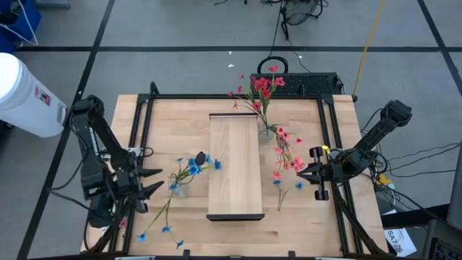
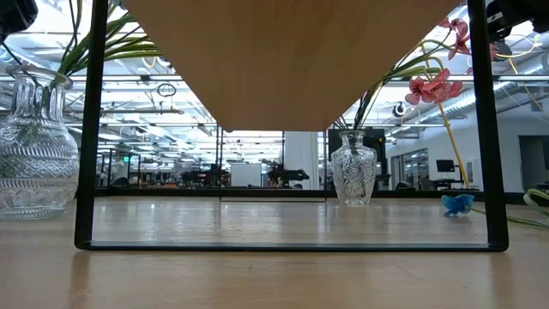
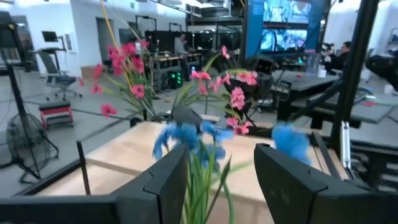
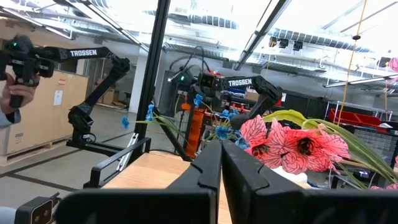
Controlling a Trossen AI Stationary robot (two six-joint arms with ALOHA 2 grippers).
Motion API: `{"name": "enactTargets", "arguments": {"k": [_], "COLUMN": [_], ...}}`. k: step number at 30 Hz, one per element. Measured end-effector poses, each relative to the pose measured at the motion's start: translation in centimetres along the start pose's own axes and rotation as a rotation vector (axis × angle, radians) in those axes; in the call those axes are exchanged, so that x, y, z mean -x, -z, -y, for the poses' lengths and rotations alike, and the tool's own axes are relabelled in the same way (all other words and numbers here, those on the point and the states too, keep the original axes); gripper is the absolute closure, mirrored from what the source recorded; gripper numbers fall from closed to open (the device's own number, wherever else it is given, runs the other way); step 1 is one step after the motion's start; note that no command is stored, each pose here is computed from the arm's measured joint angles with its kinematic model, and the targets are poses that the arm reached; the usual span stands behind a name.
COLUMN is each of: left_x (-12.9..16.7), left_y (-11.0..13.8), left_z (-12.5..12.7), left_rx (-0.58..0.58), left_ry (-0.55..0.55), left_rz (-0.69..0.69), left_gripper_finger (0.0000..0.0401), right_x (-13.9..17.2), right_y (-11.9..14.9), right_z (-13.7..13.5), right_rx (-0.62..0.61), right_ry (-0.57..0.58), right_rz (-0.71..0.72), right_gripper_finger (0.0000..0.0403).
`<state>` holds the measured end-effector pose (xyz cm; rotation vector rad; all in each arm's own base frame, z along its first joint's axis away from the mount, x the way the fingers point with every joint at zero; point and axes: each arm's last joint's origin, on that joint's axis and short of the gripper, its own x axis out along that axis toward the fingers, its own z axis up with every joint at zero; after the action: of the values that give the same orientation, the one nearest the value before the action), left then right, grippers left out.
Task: Pick and place flowers into a vace then onto a shelf
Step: Put the blue flowers into the left transparent vase
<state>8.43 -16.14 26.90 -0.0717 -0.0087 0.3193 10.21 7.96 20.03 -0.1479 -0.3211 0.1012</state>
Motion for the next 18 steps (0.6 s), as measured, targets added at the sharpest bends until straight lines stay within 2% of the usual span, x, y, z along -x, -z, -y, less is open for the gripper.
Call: {"name": "enactTargets", "arguments": {"k": [4, 9, 13, 18], "left_x": [0.0, -0.1, -0.5, -1.1], "left_y": [-2.1, -4.5, -5.2, -5.0], "left_z": [1.2, 2.6, 2.9, 3.4], "left_rx": [-0.009, -0.092, -0.084, -0.081], "left_ry": [-0.013, -0.005, 0.039, 0.163], "left_rz": [0.009, 0.003, 0.005, 0.009], "left_gripper_finger": [0.0213, 0.0213, 0.0213, 0.0213], "right_x": [0.0, 0.0, 0.0, 0.0], "right_y": [0.0, 0.0, 0.0, 0.0], "right_z": [0.0, 0.0, 0.0, 0.0], "right_rx": [0.001, 0.001, 0.001, 0.001], "right_ry": [0.000, -0.001, 0.000, 0.000], "right_rz": [-0.001, -0.001, -0.001, -0.001], "right_gripper_finger": [0.0394, 0.0394, 0.0394, 0.0394]}}
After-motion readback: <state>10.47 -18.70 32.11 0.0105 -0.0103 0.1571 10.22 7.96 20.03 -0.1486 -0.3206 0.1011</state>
